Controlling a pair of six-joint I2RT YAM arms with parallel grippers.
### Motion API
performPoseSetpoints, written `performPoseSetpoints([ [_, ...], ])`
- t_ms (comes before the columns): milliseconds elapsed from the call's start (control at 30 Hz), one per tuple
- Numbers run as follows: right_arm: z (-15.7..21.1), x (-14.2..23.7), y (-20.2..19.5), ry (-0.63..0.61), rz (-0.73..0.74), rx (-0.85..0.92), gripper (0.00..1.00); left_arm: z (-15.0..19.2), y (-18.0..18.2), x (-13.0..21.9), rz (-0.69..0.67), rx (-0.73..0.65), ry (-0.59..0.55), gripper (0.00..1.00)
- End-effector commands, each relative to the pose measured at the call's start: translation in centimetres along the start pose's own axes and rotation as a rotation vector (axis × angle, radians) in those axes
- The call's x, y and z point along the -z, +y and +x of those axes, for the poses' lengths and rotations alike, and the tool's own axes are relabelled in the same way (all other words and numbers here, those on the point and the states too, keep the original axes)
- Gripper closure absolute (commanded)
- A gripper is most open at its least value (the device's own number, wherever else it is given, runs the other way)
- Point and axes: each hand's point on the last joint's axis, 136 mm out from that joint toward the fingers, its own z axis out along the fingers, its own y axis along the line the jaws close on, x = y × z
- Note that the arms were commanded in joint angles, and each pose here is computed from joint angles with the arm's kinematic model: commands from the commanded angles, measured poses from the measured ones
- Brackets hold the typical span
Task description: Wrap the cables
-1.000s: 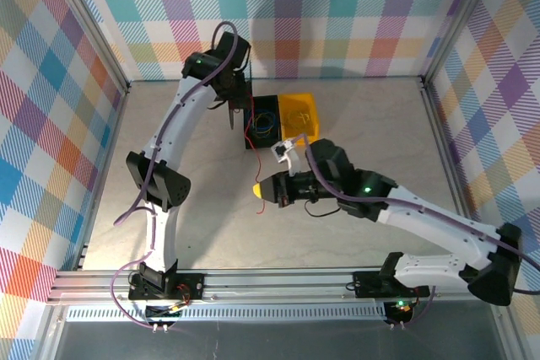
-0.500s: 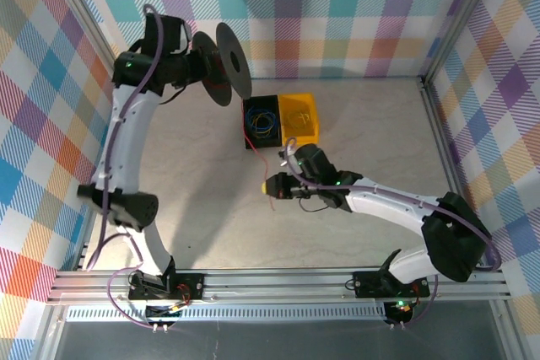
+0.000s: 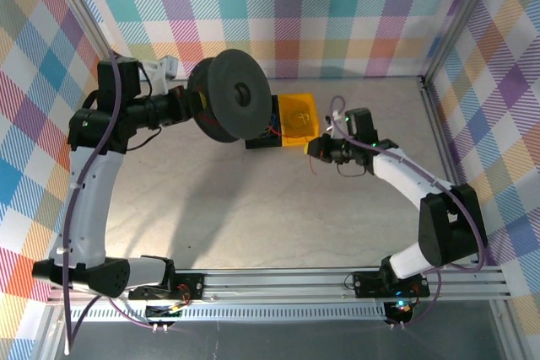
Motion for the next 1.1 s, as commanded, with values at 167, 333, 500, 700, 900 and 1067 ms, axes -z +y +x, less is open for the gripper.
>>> performPoseSetpoints([
  [167, -6.6, 3.0, -3.9, 0.024, 0.109, -0.004, 1.0, 9.2, -0.8, 2.2, 0.006, -0.281, 0.267, 1.0],
  [333, -11.0, 3.0, -4.0, 0.012, 0.137, 0.015, 1.0, 13.2, 1.3, 0.8, -0.131, -0.425, 0.476, 1.0],
  [500, -14.0, 3.2, -3.0, -0.005, 0.139, 0.033, 1.0, 15.2, 4.6, -1.4, -0.373, -0.584, 0.665, 1.0],
  [700, -15.5, 4.7, 0.0, -0.023, 0.085, 0.057, 1.0, 15.4, 6.5, -4.9, -0.58, -0.754, 0.775, 1.0],
  [900, -14.9, 6.7, 4.8, -0.028, -0.052, 0.081, 1.0, 13.5, 6.7, -7.8, -0.701, -0.829, 0.769, 1.0],
  [1067, -13.7, 9.9, 10.3, -0.064, -0.179, 0.13, 1.0, 11.6, 7.6, -9.2, -0.834, -0.861, 0.792, 1.0],
])
